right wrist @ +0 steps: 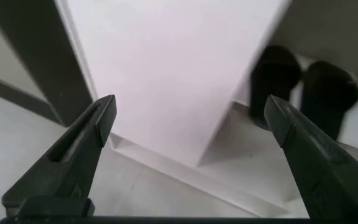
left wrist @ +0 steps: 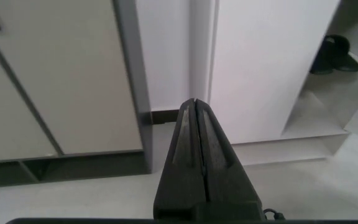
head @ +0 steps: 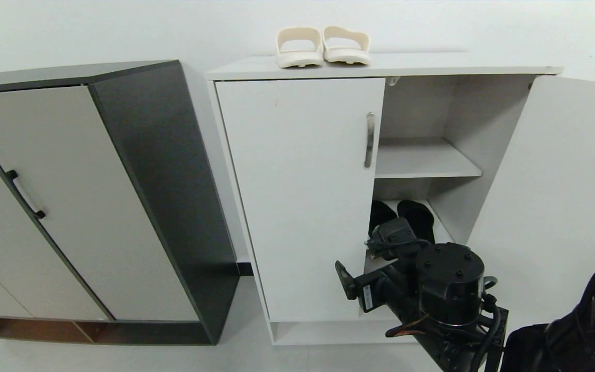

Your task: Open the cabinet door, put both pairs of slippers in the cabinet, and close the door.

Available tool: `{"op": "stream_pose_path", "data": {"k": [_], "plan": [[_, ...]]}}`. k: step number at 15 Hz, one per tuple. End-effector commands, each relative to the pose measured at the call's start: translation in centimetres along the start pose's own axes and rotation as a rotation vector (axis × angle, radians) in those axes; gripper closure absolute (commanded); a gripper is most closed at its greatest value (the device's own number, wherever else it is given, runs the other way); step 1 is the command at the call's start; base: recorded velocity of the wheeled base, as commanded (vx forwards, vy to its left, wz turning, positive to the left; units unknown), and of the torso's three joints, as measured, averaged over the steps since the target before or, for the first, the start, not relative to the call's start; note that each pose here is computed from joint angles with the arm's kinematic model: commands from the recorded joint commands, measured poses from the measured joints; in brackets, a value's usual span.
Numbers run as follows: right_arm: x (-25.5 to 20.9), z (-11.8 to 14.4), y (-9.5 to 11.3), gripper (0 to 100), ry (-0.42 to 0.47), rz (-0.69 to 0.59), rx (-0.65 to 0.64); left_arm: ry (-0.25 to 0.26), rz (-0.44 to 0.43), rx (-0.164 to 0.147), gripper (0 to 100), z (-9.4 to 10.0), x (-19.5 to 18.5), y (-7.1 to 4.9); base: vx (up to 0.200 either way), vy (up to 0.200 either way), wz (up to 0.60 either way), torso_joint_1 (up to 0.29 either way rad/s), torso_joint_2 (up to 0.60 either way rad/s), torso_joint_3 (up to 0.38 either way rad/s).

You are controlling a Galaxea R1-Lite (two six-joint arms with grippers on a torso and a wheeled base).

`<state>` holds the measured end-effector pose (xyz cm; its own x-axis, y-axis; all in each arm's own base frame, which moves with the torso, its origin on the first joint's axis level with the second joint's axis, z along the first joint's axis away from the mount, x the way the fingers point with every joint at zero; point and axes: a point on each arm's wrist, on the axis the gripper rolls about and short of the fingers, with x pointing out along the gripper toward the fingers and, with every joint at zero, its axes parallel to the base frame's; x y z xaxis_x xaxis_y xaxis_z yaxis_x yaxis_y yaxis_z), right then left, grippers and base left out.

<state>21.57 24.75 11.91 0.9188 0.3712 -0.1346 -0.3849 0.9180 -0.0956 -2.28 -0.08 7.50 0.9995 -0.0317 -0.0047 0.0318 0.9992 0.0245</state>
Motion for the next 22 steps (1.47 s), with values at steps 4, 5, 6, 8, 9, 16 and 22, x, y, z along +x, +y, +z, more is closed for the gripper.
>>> {"op": "stream_pose_path", "data": {"k": [4,5,6,8,9,16,22], "plan": [[-0.05,-0.11,0.23,0,-0.005,0.017,-0.002,0.0,-0.001,0.0,100,0.0,0.0,0.0,0.0,0.1,0.0,0.0,0.0,0.002],[-0.05,-0.08,0.23,0,-0.008,0.017,-0.003,0.0,-0.001,0.0,100,0.0,0.0,0.0,0.0,0.0,0.0,0.0,0.0,0.0],[-0.05,-0.17,0.24,0,-0.005,0.017,-0.008,0.0,-0.001,0.0,100,0.0,0.0,0.0,0.0,0.0,0.0,0.0,0.0,0.0],[-0.11,-0.24,0.2,0,-0.007,0.019,-0.007,0.0,-0.001,0.0,100,0.0,0.0,0.0,0.0,0.0,0.0,0.0,0.0,0.0],[-0.09,-0.29,0.22,0,-0.005,0.019,-0.009,0.0,-0.001,0.0,100,0.0,0.0,0.0,0.0,0.0,0.0,0.0,0.0,0.0],[0.29,-0.64,0.44,0,-0.02,0.018,-0.014,0.0,-0.001,0.0,100,0.0,0.0,0.0,0.0,0.0,0.0,0.0,0.0,0.0],[0.34,-0.55,0.34,0,-0.032,0.015,-0.007,-0.002,0.0,0.0,100,0.02,0.0,0.0,0.0,0.0,0.0,0.001,-0.09,-0.126]]}}
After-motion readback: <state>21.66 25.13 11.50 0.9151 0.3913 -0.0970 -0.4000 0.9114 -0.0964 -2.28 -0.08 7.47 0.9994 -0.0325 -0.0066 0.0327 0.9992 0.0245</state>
